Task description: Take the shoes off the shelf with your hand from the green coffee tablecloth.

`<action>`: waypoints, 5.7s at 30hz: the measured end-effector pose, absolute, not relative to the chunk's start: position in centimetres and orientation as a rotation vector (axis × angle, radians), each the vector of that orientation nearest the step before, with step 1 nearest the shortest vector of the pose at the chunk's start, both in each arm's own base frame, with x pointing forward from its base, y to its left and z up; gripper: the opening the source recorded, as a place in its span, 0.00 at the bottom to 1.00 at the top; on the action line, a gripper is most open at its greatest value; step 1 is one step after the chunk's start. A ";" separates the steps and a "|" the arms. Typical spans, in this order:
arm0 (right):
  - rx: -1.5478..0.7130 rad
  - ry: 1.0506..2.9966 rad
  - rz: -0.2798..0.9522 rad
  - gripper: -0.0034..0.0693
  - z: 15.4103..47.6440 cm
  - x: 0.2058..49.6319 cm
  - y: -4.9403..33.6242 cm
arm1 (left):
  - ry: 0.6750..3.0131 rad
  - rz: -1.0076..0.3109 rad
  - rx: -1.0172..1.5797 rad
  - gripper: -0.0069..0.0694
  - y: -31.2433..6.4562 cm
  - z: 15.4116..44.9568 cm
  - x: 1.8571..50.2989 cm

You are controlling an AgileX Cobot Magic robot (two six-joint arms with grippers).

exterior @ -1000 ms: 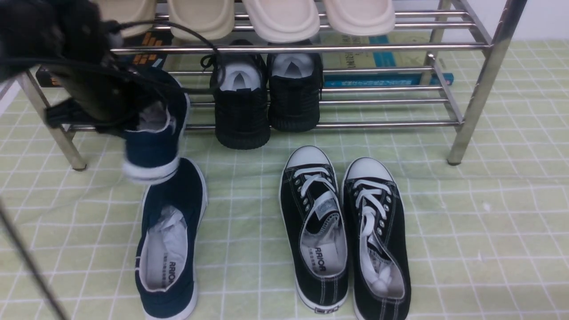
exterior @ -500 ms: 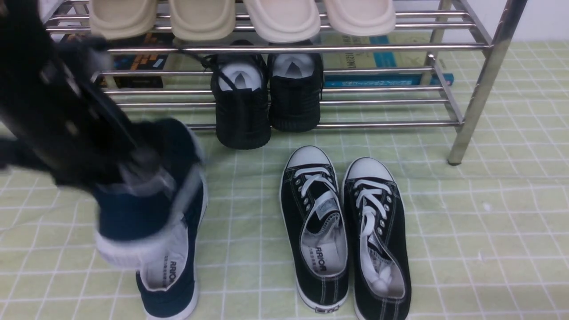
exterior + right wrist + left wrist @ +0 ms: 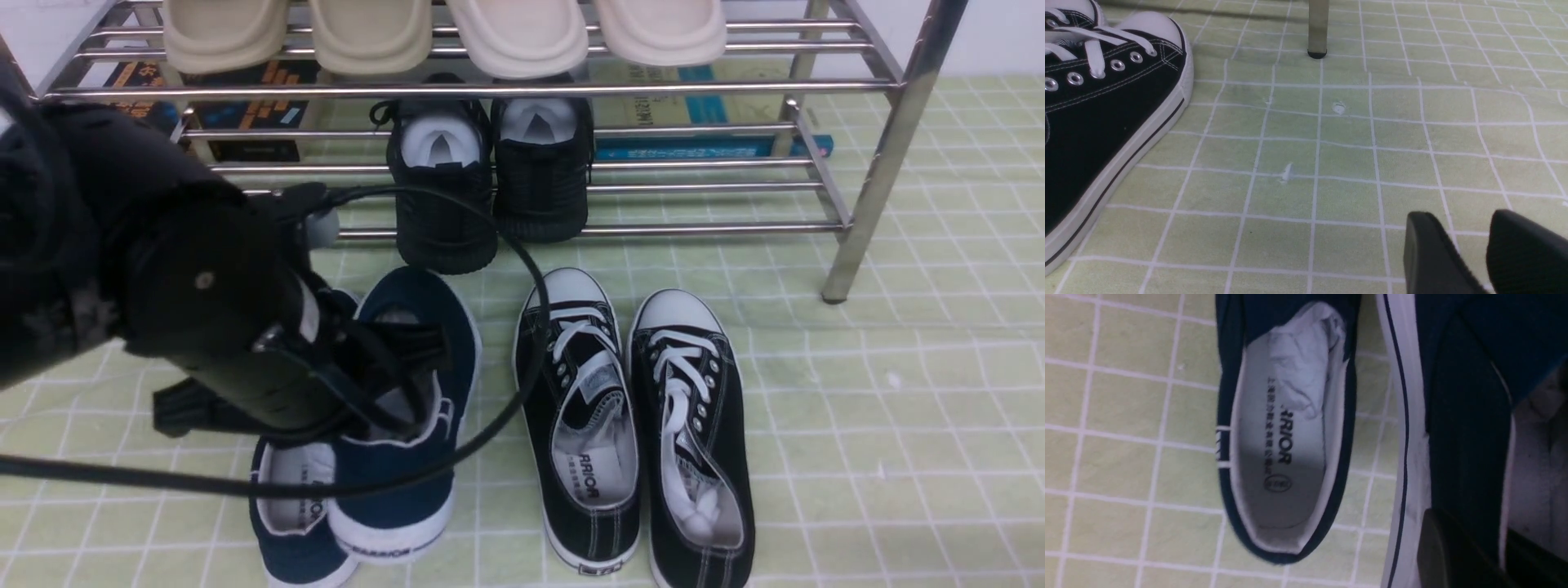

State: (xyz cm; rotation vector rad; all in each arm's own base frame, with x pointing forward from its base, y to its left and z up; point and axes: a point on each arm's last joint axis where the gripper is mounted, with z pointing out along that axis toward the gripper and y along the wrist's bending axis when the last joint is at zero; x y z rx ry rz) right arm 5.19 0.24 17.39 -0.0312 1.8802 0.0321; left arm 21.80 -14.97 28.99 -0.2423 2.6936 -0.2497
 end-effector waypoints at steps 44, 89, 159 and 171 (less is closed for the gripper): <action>-0.032 1.880 0.031 0.37 17.4 5.2 0.2 | 2.710 -0.182 -0.208 0.24 -17.4 23.7 25.3; -0.032 1.880 0.030 0.37 17.4 5.2 0.2 | 1.773 -0.593 0.354 0.11 -4.0 24.8 5.9; -0.033 1.880 0.029 0.37 17.4 5.2 0.2 | 1.857 -0.047 -0.085 0.21 0.2 17.4 5.3; -0.033 1.880 0.029 0.37 17.4 5.2 0.2 | 1.857 -0.047 -0.085 0.23 0.2 17.4 5.3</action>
